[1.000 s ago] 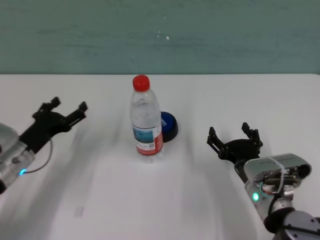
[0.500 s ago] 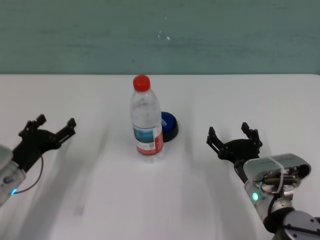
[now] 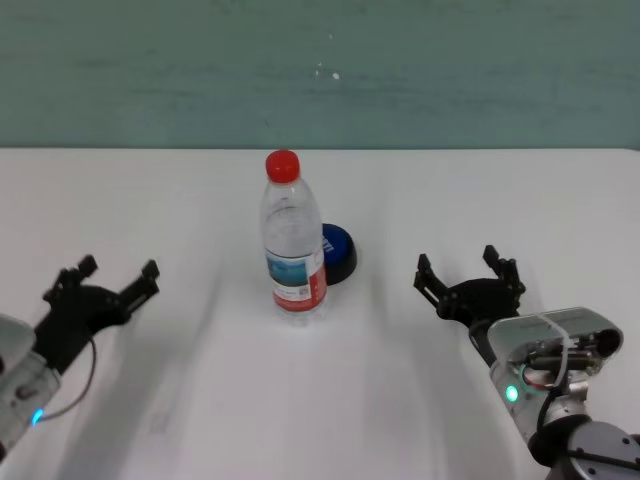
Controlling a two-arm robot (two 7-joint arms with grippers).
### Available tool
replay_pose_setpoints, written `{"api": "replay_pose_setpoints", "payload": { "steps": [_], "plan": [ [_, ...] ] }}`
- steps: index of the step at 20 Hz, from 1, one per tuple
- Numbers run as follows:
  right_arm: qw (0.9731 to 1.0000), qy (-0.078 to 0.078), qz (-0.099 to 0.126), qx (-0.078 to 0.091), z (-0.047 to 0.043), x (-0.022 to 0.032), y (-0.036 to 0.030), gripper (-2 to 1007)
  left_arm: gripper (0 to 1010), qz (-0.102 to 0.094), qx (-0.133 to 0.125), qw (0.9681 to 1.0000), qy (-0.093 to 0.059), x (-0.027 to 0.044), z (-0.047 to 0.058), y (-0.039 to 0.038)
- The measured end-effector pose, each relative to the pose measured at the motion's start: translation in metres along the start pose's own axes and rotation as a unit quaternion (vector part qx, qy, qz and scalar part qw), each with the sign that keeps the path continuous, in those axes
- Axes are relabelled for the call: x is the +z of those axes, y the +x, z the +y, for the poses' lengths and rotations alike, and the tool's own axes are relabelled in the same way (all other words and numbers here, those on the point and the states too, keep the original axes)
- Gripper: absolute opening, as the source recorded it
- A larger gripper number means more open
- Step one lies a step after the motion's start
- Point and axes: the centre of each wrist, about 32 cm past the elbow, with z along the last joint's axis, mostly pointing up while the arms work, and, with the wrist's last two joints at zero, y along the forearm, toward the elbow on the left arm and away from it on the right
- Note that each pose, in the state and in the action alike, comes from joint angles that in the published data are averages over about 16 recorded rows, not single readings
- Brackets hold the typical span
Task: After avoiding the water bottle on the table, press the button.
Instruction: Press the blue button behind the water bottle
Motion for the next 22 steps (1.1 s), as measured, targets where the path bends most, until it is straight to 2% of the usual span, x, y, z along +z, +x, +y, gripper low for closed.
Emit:
{"api": "replay_pose_setpoints", "payload": {
  "steps": [12, 17, 22],
  "plan": [
    [1.0000, 0.000, 0.000, 0.000, 0.0000, 0.0000, 0.0000, 1004, 1000, 0.013, 0.013, 0.9997, 0.014, 0.0025, 0.011, -0.0218],
    [1.0000, 0.000, 0.000, 0.000, 0.0000, 0.0000, 0.0000, 1004, 1000, 0.011, 0.012, 0.9998, 0.008, 0.0051, 0.012, -0.0298],
    [1.0000, 0.000, 0.000, 0.000, 0.0000, 0.0000, 0.0000, 1004, 1000, 0.000, 0.005, 1.0000, -0.003, 0.0051, 0.015, -0.0370]
  ]
}}
